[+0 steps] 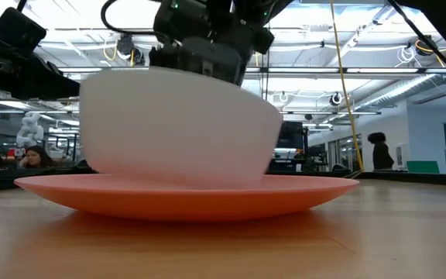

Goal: Set table place
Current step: Put the white bowl on the pink plate

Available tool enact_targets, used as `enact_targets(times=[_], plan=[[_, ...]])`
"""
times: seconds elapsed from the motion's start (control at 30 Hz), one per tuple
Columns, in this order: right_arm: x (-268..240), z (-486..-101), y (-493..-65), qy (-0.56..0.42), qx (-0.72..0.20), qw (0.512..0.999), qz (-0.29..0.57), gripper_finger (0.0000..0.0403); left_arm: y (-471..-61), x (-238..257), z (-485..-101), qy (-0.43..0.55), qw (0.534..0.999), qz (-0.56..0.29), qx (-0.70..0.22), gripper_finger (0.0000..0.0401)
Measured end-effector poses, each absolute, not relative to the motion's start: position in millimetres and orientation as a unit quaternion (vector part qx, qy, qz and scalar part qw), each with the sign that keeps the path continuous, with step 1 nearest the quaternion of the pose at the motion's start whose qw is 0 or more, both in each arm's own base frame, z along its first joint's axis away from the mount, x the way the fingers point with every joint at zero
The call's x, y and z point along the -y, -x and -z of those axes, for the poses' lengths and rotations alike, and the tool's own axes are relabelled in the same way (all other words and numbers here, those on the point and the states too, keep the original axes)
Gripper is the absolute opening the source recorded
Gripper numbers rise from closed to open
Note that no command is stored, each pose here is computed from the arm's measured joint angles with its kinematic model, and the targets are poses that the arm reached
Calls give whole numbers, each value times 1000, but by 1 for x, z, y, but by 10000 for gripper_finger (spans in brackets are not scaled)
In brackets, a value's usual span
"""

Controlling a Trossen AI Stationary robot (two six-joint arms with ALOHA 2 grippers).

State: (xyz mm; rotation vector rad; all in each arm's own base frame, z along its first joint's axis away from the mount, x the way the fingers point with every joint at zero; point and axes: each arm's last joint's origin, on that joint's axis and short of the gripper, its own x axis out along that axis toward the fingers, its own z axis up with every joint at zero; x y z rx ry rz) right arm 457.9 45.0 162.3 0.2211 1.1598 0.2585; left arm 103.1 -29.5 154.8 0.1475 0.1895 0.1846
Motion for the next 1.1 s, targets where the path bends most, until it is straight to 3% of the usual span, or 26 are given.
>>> enact_targets(times=[1.1], plan=[[-53, -154, -452, -37, -553, 821, -135, 1, -103, 29, -155, -72, 989, -92, -94, 31]])
